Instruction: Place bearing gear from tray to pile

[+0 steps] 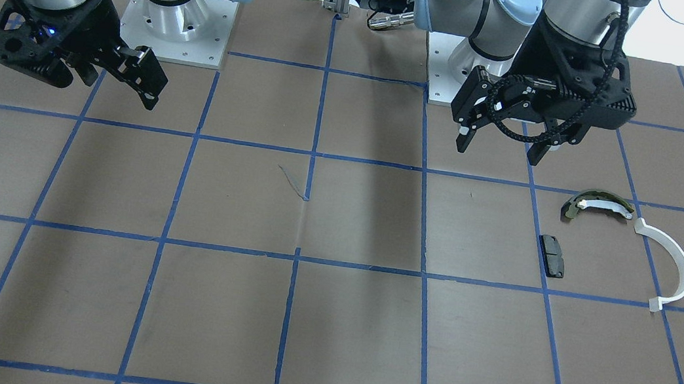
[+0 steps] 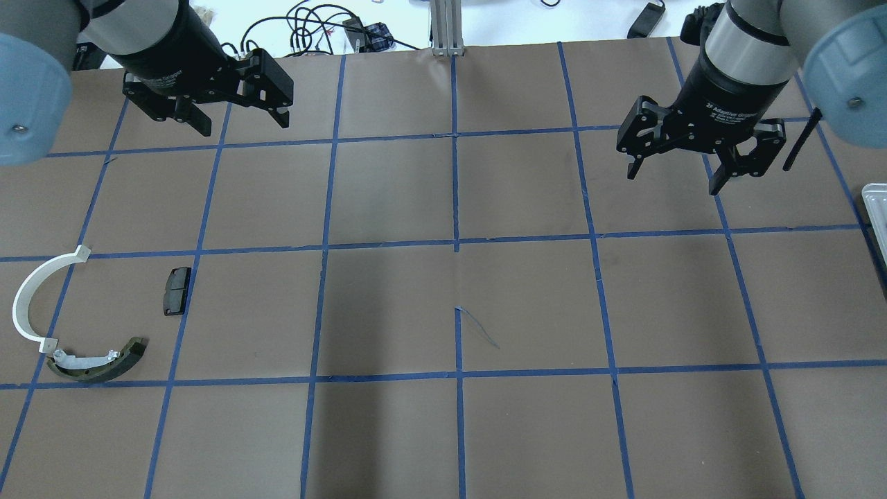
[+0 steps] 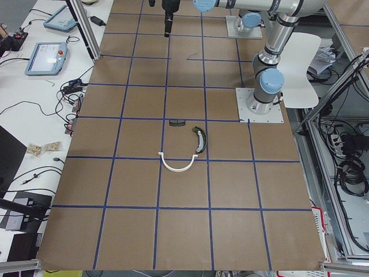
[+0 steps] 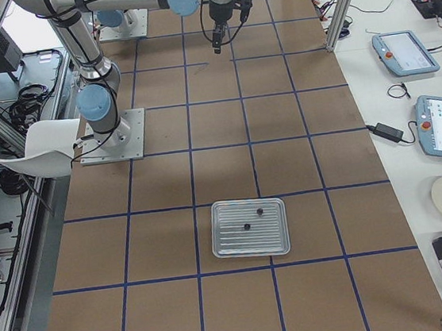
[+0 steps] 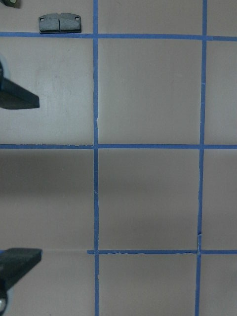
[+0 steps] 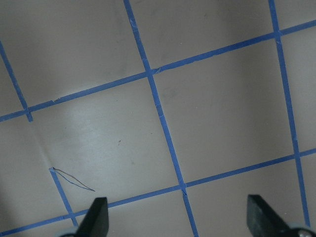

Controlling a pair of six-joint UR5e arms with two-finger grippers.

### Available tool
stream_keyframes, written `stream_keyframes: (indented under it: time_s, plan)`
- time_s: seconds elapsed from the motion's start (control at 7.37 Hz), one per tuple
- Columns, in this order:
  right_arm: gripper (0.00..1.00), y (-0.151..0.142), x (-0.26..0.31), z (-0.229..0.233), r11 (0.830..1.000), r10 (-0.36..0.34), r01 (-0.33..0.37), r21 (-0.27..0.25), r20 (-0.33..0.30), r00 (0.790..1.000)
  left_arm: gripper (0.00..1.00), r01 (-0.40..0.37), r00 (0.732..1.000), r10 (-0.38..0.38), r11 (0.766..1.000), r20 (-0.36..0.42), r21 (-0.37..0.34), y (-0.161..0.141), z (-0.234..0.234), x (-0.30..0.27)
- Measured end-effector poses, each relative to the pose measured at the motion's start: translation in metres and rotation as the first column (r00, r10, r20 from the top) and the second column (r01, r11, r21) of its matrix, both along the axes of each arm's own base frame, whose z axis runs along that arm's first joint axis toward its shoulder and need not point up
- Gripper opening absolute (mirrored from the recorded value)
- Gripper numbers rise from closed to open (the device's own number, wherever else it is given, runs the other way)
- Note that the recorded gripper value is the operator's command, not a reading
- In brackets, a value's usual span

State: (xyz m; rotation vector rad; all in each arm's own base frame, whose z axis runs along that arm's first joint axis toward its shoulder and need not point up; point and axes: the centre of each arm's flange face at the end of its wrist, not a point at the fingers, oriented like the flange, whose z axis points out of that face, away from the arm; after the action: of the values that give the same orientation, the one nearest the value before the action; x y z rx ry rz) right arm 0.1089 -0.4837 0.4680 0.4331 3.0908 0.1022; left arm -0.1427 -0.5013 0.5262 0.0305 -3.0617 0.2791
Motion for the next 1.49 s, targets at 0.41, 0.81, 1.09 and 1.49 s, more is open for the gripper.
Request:
stream_keyframes:
  time_s: [0.41, 0.81, 1.09, 1.49]
  plan:
    - [1.00, 0.0003, 0.0003, -0.0006, 1.000, 0.000, 0.000, 0.001, -0.002, 1.000, 1.00, 0.000, 1.000, 0.000, 1.000, 0.000, 0.000, 0.0000, 0.0000, 0.0000]
    - [1.00, -0.0003, 0.0001, -0.0024, 1.000, -0.001, 0.001, 0.006, -0.004, 1.000, 1.00, 0.000, 1.000, 0.000, 1.000, 0.000, 0.000, 0.0000, 0.0000, 0.0000]
    - [1.00, -0.0024, 0.0002, -0.0034, 1.000, 0.000, 0.000, 0.000, -0.002, 1.000, 1.00, -0.001, 1.000, 0.001, 1.000, 0.000, 0.000, 0.0000, 0.0000, 0.0000]
    - [1.00, -0.0014, -0.0003, -0.0036, 1.000, 0.000, 0.000, 0.007, -0.002, 1.000, 1.00, -0.001, 1.000, 0.001, 1.000, 0.000, 0.000, 0.0000, 0.0000, 0.0000]
